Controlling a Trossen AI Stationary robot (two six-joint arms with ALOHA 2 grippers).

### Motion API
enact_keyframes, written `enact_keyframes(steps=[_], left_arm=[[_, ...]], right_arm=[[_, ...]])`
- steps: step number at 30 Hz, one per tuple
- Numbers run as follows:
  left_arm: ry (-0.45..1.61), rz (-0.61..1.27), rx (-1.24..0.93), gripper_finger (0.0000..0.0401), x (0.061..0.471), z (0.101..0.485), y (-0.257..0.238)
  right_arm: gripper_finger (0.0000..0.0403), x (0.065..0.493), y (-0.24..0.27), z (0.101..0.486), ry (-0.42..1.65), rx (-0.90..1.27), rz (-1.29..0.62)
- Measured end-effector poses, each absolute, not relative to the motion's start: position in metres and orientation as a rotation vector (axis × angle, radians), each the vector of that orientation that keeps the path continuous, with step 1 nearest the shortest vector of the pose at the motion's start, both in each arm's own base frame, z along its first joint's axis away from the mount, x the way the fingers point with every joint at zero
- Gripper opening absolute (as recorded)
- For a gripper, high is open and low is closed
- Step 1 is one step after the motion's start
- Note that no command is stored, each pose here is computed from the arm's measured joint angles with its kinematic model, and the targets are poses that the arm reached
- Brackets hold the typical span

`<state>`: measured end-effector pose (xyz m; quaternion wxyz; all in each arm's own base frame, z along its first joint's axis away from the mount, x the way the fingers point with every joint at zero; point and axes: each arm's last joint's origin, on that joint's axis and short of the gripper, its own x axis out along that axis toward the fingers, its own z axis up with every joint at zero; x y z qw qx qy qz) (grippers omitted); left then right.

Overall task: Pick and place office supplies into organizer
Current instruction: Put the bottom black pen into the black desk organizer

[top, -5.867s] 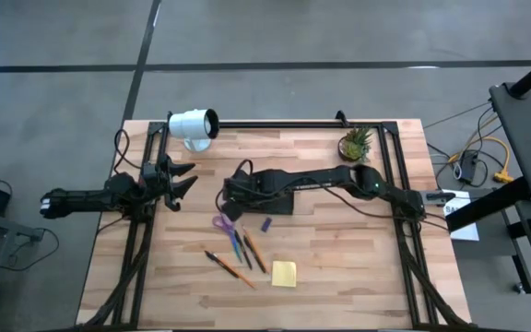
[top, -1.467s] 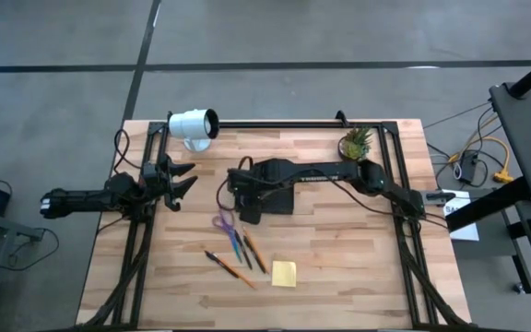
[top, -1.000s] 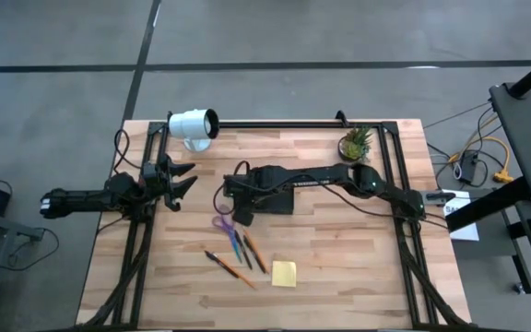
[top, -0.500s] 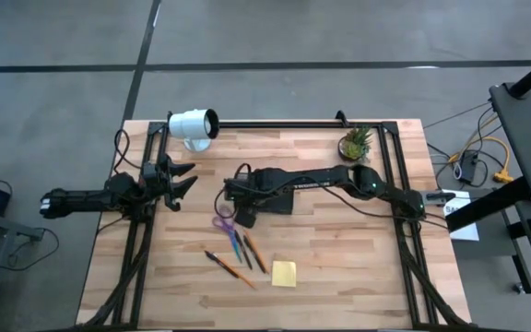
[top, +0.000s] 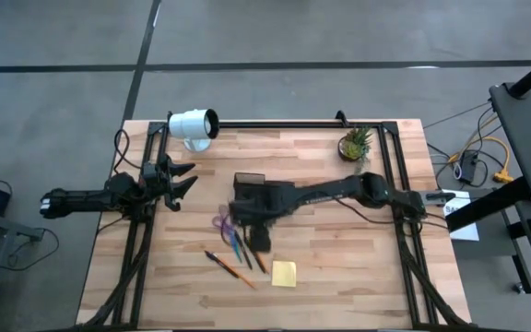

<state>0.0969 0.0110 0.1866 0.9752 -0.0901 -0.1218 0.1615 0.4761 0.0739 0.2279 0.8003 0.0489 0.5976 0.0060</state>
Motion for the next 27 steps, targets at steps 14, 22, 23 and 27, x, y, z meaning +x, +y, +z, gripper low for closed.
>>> enact_keyframes(steps=[14, 22, 23, 27], left_arm=[[-0.246, 0.325, -0.182, 0.0207, 0.097, 0.187, 0.011], [-0.248, 0.326, -0.182, 0.0207, 0.097, 0.187, 0.011], [-0.248, 0.325, -0.182, 0.0207, 0.097, 0.187, 0.011], [-0.246, 0.325, -0.182, 0.0207, 0.097, 0.187, 0.011]], right_arm=[[0.0157, 0.48, 0.122, 0.191, 1.175, 0.653, -0.541], [0.0154, 0.479, 0.142, 0.182, 1.206, 0.708, -0.442], [0.0151, 0.476, 0.148, 0.179, 1.223, 0.703, -0.425], [0.0137, 0.468, 0.169, 0.175, 1.252, 0.629, -0.365]])
